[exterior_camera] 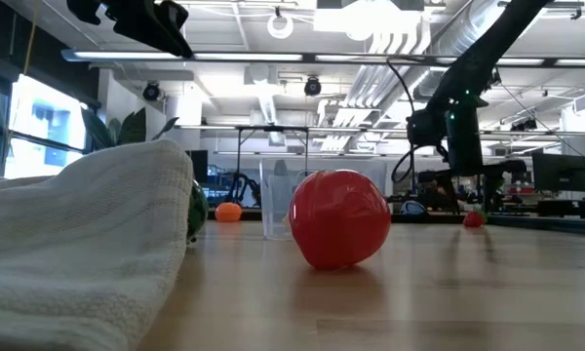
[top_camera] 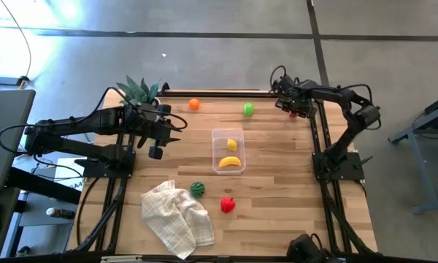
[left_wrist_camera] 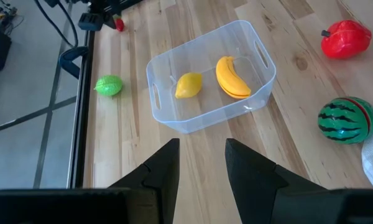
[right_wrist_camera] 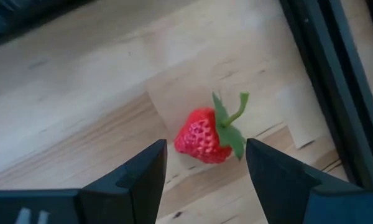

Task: Pick and placing Produce into tupperware
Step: Put the red strawberry into the transparent bin

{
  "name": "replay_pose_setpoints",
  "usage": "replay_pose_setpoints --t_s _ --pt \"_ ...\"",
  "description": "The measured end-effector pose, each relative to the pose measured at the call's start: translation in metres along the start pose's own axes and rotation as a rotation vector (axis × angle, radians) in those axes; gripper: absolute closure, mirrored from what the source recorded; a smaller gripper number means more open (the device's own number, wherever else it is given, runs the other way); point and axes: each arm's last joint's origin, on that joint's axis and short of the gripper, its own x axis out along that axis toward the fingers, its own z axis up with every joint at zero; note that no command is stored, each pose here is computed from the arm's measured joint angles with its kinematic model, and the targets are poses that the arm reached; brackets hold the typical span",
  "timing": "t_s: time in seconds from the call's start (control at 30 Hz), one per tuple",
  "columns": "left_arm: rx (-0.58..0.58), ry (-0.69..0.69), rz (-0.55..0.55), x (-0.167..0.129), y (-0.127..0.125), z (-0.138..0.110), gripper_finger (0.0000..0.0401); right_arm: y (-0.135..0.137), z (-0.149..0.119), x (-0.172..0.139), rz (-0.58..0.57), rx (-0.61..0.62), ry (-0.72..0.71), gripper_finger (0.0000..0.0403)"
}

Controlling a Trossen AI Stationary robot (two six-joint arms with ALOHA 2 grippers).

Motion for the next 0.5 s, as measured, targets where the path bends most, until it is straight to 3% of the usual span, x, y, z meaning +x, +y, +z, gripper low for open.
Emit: replay_pose_setpoints --t_s 0.5 --pt "0.000 0.000 0.000 0.0000 0.0000 0.0000 0.0284 0.0041 -0.0028 0.0106 -0.045 0.000 -0.011 0.0192"
